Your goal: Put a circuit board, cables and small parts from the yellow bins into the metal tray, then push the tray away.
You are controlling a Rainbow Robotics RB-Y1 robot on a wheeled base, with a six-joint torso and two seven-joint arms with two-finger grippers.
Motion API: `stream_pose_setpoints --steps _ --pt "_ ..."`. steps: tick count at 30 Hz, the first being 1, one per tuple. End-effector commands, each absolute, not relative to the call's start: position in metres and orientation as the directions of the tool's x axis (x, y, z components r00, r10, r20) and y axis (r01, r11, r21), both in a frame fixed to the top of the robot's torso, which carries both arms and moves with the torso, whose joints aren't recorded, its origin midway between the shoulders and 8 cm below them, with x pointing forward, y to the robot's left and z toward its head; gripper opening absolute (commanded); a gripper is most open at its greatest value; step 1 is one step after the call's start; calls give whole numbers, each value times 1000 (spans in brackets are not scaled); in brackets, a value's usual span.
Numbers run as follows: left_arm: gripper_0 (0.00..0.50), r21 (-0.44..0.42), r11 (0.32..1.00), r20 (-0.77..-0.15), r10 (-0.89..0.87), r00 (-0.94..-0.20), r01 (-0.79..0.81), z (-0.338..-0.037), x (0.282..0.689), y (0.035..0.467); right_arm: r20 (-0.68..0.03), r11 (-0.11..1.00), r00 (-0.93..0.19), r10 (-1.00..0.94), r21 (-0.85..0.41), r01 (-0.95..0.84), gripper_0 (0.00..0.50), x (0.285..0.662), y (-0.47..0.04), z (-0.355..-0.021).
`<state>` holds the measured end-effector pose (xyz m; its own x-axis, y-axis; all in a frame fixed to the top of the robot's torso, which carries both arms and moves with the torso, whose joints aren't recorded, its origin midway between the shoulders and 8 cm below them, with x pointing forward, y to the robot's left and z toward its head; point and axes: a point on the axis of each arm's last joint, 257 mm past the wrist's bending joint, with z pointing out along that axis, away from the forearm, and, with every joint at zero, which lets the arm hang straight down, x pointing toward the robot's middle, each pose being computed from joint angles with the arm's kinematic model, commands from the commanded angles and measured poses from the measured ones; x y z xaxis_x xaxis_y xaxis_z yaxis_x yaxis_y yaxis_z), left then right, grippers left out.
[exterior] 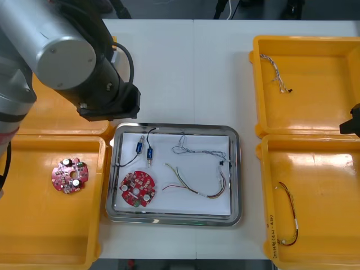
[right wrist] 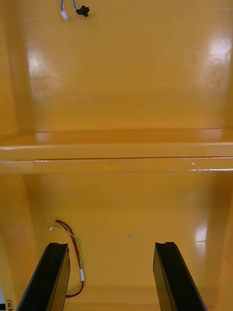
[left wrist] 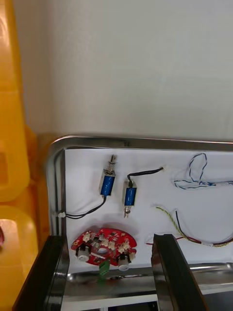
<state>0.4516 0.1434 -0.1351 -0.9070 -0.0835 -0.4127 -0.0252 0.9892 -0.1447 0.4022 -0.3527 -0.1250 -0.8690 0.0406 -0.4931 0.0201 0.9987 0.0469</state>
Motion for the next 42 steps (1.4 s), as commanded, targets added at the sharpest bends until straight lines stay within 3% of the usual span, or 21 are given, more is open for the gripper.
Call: stream_pose_setpoints --steps 1,10,22,31,36,42 --pt "500 -49 992 -499 73 -864 112 -87 462 175 -541 999 -841 -28 14 -43 500 401 -349 -102" --pt "500 -41 991 -481 92 -872 127 -61 463 228 -543 986 -832 -114 41 -162 500 403 -312 -90" --pt "500 -16 999 -475 17 -880 28 -60 461 307 -510 907 -763 -398 -90 -412 500 415 -226 -88" --pt "500 -18 1000 -488 -16 -873 -8 -68 445 341 -485 775 -649 -586 -104 -623 500 404 -129 -97" --pt "500 -14 1000 -502 -21 -865 -16 -73 433 349 -457 710 -599 -657 -111 -695 500 392 -101 -107" --pt "500 -9 1000 -498 -19 -867 -17 -86 418 356 -380 562 -464 -800 -201 -802 500 381 -82 -126"
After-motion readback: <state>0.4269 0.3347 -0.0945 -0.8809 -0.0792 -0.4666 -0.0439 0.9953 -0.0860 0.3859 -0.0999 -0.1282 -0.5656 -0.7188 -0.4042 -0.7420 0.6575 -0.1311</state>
